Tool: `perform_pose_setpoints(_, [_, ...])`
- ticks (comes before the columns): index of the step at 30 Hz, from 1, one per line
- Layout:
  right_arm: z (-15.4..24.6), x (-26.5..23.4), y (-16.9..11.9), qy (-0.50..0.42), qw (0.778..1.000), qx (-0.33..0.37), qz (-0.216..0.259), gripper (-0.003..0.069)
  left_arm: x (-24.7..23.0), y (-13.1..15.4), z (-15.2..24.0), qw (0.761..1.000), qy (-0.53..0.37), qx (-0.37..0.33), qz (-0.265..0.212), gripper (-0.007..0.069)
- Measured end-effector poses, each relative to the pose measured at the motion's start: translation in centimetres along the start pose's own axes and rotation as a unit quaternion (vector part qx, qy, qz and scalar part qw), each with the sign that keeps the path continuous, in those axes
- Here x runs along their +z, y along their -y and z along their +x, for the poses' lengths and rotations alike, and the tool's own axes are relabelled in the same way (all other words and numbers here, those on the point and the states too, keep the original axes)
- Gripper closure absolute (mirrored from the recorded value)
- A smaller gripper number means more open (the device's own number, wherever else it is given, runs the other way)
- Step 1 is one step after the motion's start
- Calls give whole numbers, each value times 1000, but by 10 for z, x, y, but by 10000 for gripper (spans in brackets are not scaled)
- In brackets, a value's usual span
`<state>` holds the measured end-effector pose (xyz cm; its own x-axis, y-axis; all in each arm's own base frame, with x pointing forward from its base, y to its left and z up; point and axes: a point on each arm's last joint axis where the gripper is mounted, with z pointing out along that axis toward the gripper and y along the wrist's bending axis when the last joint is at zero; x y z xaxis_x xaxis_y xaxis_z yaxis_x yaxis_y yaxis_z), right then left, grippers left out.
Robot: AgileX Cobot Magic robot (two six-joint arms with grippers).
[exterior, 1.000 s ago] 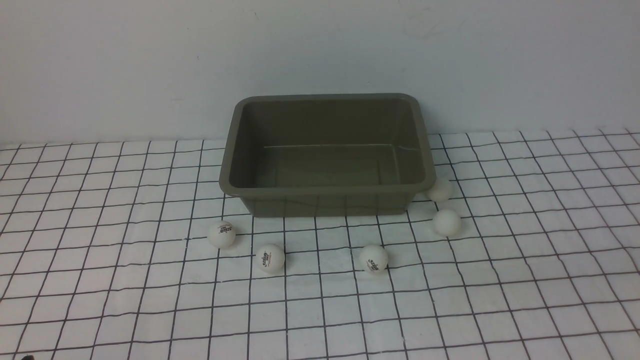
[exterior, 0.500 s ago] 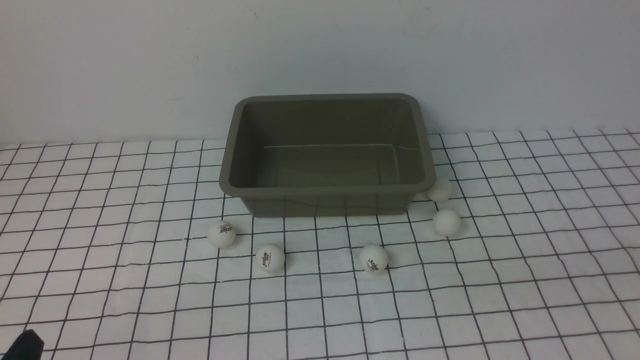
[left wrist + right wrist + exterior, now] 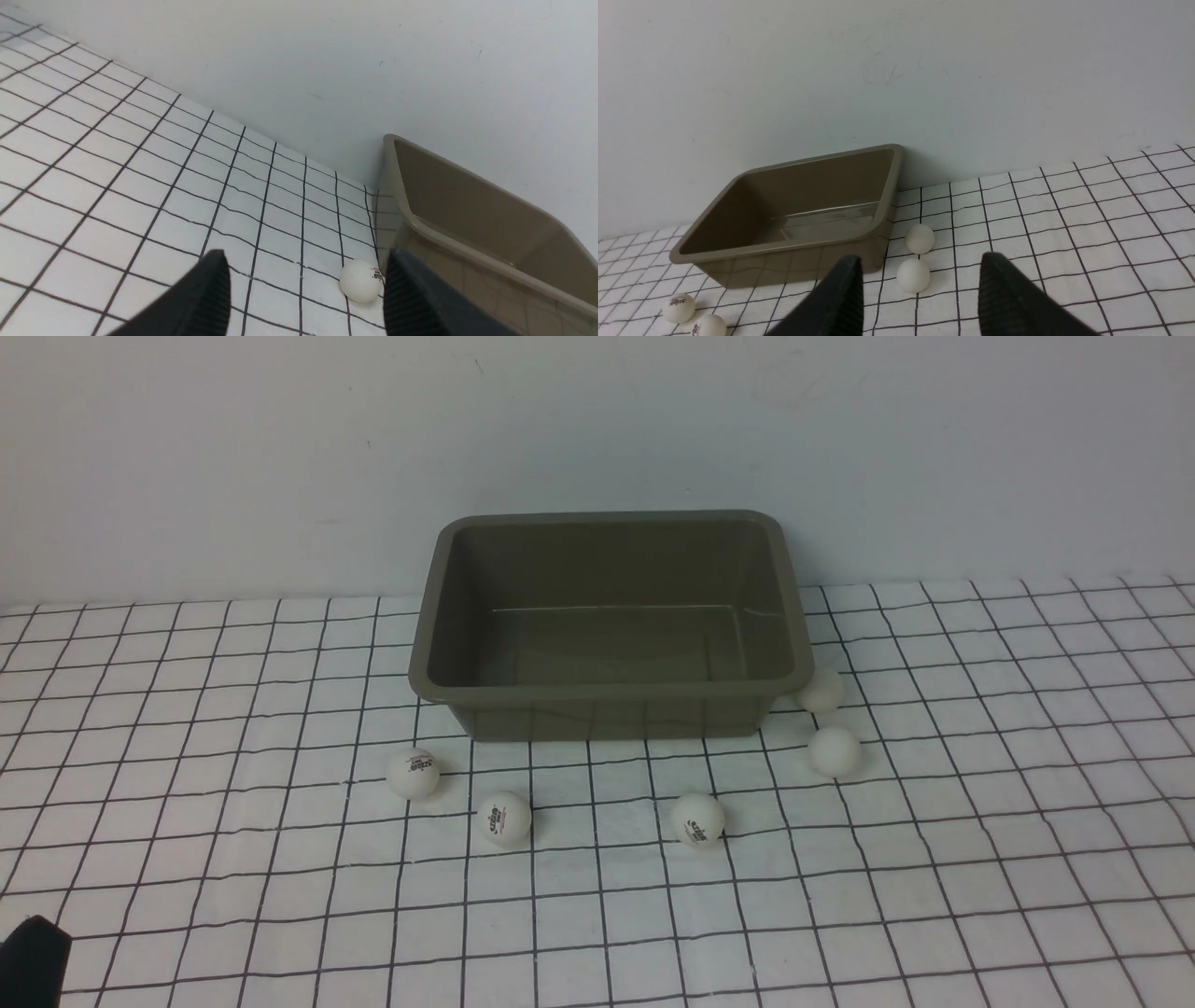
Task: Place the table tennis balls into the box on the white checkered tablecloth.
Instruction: 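Reach for and grasp a ping pong ball on the table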
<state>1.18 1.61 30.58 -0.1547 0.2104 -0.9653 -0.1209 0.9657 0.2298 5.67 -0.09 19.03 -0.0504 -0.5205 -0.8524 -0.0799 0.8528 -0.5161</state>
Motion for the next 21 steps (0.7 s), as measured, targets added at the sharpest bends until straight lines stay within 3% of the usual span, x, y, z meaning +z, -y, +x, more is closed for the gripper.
perform_pose_setpoints(5, [0, 0, -2, 0, 1000, -22, -9, 344, -4, 9, -13, 999, 13, 31, 14, 220])
perform_pose_setpoints(10, [0, 0, -6, 3, 999, -34, -35, 344, -20, 40, -44, 996, -2, 62, 60, 220])
perform_pose_setpoints(15, [0, -1, -10, 2, 997, -54, -54, 344, -27, 59, -58, 992, -55, 70, 84, 220])
perform_pose_setpoints(21, [4, 0, -12, -19, 993, -98, -68, 345, -18, 82, -78, 973, -151, 129, 117, 220])
